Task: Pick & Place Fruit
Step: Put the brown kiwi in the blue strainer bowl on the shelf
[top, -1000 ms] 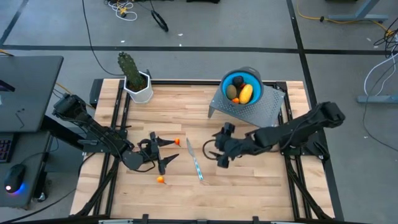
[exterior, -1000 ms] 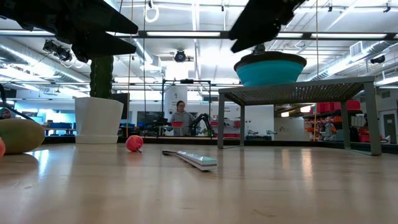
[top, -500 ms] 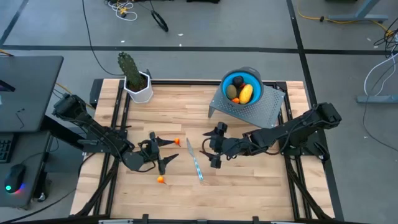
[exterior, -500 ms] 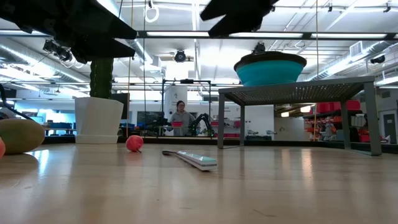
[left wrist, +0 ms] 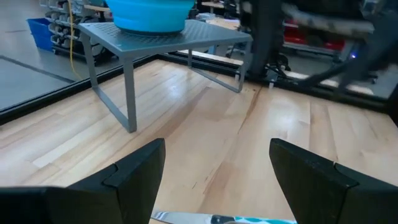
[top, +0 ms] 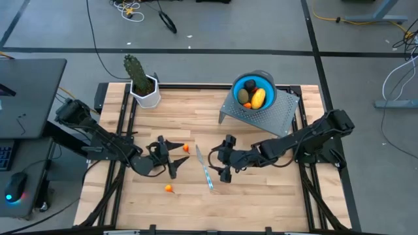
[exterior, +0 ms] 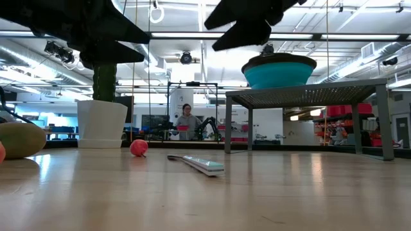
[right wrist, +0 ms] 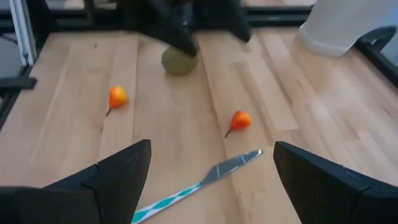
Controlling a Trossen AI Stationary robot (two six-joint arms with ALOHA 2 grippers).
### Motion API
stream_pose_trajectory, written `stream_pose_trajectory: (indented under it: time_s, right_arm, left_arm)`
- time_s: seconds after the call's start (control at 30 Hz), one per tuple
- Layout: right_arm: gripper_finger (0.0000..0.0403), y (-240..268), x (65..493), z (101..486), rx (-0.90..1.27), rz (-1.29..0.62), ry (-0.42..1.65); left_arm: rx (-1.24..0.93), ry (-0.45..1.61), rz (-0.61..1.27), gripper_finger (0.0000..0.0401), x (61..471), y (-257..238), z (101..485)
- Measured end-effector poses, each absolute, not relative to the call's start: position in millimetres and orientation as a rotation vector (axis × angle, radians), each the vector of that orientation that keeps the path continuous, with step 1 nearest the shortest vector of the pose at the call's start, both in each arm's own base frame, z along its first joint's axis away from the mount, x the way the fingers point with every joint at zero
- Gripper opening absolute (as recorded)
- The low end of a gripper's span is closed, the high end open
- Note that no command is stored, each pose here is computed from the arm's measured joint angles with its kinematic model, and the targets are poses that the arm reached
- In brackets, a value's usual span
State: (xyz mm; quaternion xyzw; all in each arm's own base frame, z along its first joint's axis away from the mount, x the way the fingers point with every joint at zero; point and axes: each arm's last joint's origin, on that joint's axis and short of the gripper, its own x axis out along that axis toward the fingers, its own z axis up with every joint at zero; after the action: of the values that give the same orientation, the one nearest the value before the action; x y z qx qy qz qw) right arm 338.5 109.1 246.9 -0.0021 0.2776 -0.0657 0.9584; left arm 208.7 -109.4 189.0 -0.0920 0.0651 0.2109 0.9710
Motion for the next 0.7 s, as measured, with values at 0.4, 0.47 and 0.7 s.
stream_pose_trajectory:
  time_s: [0.4, 0.47, 0.7]
  right_arm:
    - [0.035, 115.8, 339.7, 236.1, -0.012, -0.127, 0.6]
    - [0.035, 114.8, 340.1, 236.1, -0.011, -0.13, 0.6]
    - [0.035, 113.5, 340.5, 236.2, -0.01, -0.135, 0.599]
  left_arm:
    - [-0.22, 0.155, 0.373, 0.0295, 209.8, -111.7, 185.5]
    - [-0.228, 0.166, 0.363, 0.0295, 210.0, -113.4, 182.7]
    - [-0.283, 0.18, 0.337, 0.0295, 205.2, -120.4, 180.2]
